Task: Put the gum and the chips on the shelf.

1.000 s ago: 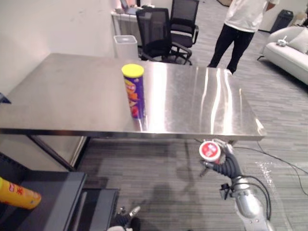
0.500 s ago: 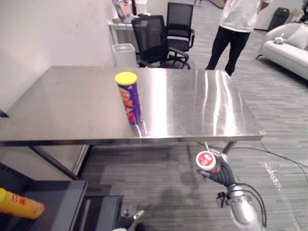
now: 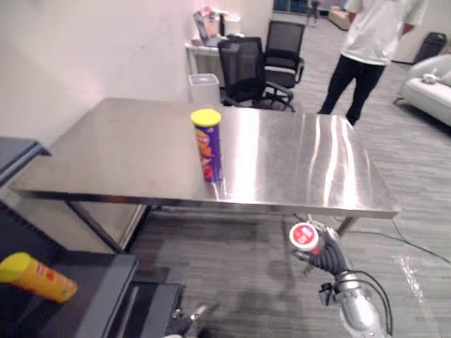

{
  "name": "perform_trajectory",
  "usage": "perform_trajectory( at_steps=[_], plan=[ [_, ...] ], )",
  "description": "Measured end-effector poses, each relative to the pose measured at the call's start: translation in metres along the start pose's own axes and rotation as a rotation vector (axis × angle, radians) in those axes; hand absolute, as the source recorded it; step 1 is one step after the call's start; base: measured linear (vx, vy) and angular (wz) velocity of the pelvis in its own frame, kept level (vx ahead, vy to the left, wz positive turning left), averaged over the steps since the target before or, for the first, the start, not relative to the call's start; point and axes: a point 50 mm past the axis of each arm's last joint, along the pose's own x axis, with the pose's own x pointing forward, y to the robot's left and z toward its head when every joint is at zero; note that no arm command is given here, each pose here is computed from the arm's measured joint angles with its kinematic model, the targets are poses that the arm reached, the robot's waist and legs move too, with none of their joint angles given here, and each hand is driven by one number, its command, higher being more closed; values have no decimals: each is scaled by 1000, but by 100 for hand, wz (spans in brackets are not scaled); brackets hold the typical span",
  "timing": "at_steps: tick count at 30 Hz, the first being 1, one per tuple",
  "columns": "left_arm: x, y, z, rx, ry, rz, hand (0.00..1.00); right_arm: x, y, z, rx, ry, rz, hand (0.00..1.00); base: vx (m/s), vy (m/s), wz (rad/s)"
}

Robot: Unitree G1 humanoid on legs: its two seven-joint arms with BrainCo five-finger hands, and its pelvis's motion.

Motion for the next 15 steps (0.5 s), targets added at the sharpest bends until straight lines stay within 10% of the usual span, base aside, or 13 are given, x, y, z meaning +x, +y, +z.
perform_trajectory(
  at_steps=[15],
  plan=[
    [-16,40,-39,-170,95,163,0,24,-44,7,-43,-95,-156,100,-84,-94,47]
  ],
)
